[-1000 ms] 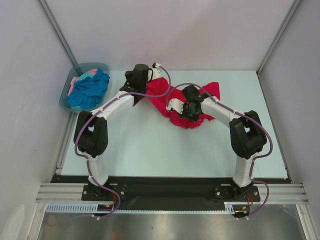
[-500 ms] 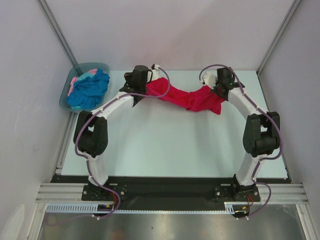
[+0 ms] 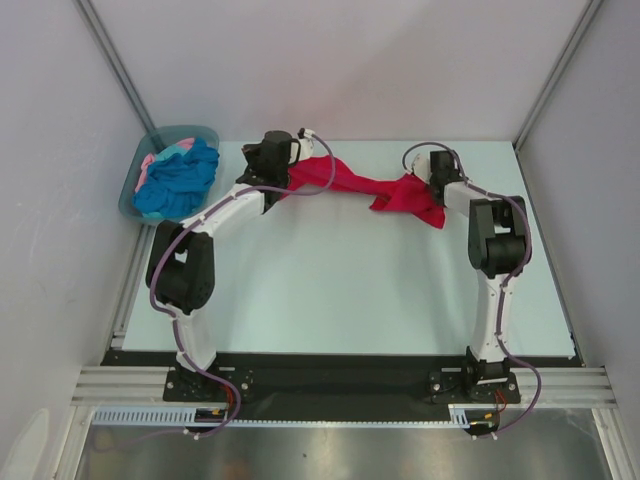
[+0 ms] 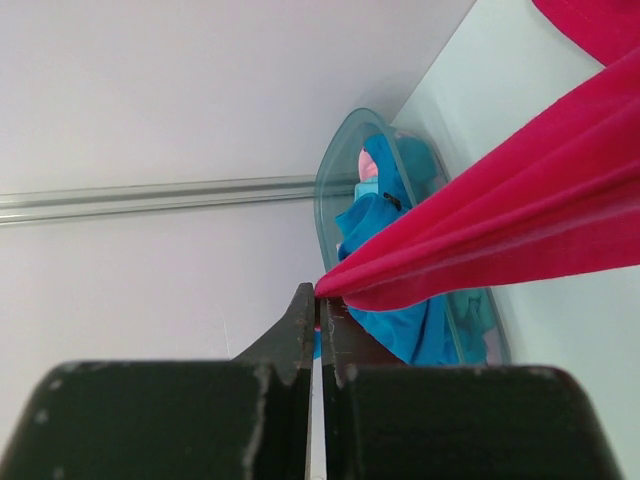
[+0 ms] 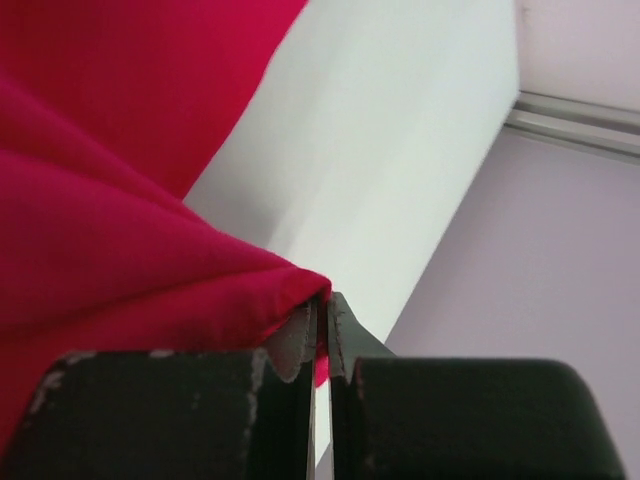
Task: Fold and stack the t-shirts
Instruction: Flatten the tshirt out
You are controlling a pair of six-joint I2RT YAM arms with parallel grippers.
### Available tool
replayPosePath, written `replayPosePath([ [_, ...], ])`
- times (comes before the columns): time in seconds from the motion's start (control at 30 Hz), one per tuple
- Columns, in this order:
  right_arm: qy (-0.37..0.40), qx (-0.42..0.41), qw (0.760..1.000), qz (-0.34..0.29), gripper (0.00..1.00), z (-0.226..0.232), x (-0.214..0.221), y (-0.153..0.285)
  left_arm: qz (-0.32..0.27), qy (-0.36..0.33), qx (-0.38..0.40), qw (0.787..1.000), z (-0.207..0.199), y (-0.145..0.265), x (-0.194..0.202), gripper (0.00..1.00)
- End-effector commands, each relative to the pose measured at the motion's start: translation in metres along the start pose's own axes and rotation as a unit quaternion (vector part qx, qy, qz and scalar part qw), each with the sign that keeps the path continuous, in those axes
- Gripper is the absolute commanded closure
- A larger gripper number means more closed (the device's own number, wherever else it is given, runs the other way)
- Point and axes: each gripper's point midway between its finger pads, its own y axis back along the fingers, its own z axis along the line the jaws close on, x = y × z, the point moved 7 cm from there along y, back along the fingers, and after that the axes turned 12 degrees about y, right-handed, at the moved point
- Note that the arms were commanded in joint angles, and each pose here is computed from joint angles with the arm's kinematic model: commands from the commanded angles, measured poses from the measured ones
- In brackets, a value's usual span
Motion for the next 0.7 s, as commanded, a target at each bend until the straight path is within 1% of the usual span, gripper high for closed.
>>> replayPosePath([
  [0.0,-0.038,0.137,0.989,0.042,1.0,-0.048,-0.003,-0.013,0.011,0.009,-0.029,0.999,0.011,-0.001,0.003,1.0],
  [0.03,-0.051,0.163,0.984,0.041,1.0,-0.059,-0.007,-0.015,0.012,0.009,-0.028,0.999,0.01,-0.001,0.003,1.0],
  [0.07,-0.054,0.169,0.983,0.053,1.0,-0.055,-0.008,-0.023,0.013,0.008,-0.027,1.0,0.009,-0.002,0.003,1.0],
  [0.13,-0.07,0.192,0.978,0.052,1.0,-0.065,-0.015,-0.024,0.016,0.008,-0.026,0.999,0.007,-0.002,0.005,0.99],
  [0.17,-0.07,0.192,0.977,0.059,1.0,-0.061,-0.017,-0.027,0.016,0.008,-0.027,0.999,0.007,-0.002,0.005,1.0],
  [0.3,-0.084,0.235,0.966,0.06,1.0,-0.065,-0.022,-0.024,0.017,0.008,-0.024,1.0,0.004,-0.002,0.006,1.0],
  [0.37,-0.106,0.263,0.957,0.056,1.0,-0.073,-0.024,-0.02,0.018,0.007,-0.024,1.0,0.004,-0.002,0.006,1.0],
  [0.4,-0.112,0.264,0.957,0.053,1.0,-0.076,-0.025,-0.02,0.018,0.008,-0.024,1.0,0.004,-0.002,0.006,1.0],
  [0.43,-0.112,0.233,0.965,0.056,1.0,-0.067,-0.026,-0.024,0.019,0.007,-0.023,1.0,0.004,-0.002,0.006,1.0],
  [0.47,-0.11,0.219,0.968,0.052,0.98,-0.065,-0.028,-0.025,0.017,0.008,-0.024,1.0,0.004,-0.002,0.006,1.0],
  [0.5,-0.111,0.211,0.97,0.049,0.94,-0.064,-0.031,-0.024,0.018,0.006,-0.022,1.0,0.003,-0.002,0.006,1.0],
  [0.53,-0.11,0.188,0.975,0.049,0.81,-0.058,-0.031,-0.022,0.018,0.006,-0.023,1.0,0.004,-0.001,0.006,1.0],
  [0.57,-0.11,0.173,0.978,0.031,0.6,-0.057,-0.035,-0.019,0.018,0.006,-0.023,1.0,0.003,-0.001,0.006,1.0],
  [0.6,-0.114,0.157,0.981,0.023,0.45,-0.053,-0.037,-0.015,0.019,0.007,-0.024,1.0,0.004,0.0,0.007,1.0],
  [0.63,-0.116,0.141,0.983,0.011,0.33,-0.058,-0.038,0.002,0.02,0.007,-0.022,1.0,0.003,0.0,0.007,1.0],
  [0.67,-0.137,0.124,0.983,-0.02,0.3,-0.06,-0.042,0.008,0.02,0.008,-0.021,1.0,0.002,0.001,0.007,1.0],
])
